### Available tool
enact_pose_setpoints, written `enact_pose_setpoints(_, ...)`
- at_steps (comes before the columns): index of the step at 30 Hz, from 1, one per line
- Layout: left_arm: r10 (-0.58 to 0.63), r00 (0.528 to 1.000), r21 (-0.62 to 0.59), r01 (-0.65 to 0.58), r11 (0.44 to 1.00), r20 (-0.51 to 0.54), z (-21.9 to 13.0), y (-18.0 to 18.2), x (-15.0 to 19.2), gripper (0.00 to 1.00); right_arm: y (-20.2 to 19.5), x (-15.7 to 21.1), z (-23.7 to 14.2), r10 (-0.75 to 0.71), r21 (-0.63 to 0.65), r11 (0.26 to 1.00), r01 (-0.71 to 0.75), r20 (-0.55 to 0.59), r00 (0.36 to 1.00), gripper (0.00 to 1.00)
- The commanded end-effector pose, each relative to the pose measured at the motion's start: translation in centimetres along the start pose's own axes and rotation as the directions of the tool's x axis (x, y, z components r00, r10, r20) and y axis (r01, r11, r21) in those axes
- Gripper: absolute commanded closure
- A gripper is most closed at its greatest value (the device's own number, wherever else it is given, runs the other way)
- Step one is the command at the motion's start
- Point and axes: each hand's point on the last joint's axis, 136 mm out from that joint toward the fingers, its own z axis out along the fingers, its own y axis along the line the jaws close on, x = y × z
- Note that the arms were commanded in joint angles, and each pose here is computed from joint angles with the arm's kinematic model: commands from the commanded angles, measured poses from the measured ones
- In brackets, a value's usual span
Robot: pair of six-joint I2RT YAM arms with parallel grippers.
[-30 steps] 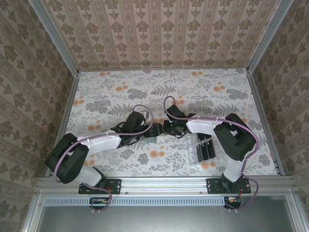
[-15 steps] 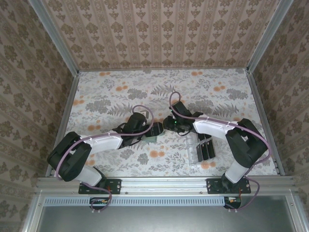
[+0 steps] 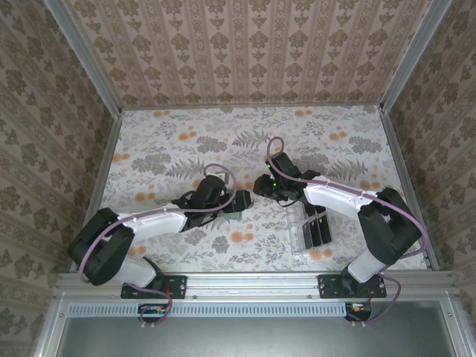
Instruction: Put the credit cards into the card holder
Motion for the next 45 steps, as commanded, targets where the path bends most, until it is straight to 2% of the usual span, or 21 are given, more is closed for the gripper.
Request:
enact_pose_setpoints(1,0.050,0.998,-0.028,-0.049,0.998,0.026,-1.8,-0.1,-2.0,0.00,0.6,0.1,-0.7,0.001,-0.023,1.000,-0.001,-0.012,1.000,0.62)
enact_pose_setpoints(9,0.046,0.998,-0.120,-0.042,0.992,0.030,-4.9,2.8,-3.4,0.00,3.6,0.6,-0.2,-0.045,-0.083,0.996,0.041,-0.045,0.998,0.64)
enact_pose_setpoints(16,0.071,0.996,-0.228,-0.080,0.970,-0.050,-6.1,6.8,-1.8,0.00,7.1,1.1,1.8,-0.107,-0.124,0.988,0.095,-0.094,0.990,0.77)
enact_pose_setpoints(20,0.082,0.993,-0.262,-0.102,0.960,-0.083,-6.2,8.4,-0.6,0.00,8.2,1.6,3.5,-0.125,-0.126,0.986,0.110,-0.125,0.984,0.81)
enact_pose_setpoints(32,0.114,0.984,-0.232,-0.143,0.962,-0.135,-5.1,9.3,1.5,0.00,5.0,3.2,7.0,-0.104,-0.032,0.994,0.100,-0.175,0.979,0.87)
enact_pose_setpoints(45,0.123,0.981,-0.197,-0.152,0.969,-0.150,-4.0,8.5,2.1,0.00,3.0,4.0,8.0,-0.078,0.009,0.997,0.081,-0.189,0.979,0.87)
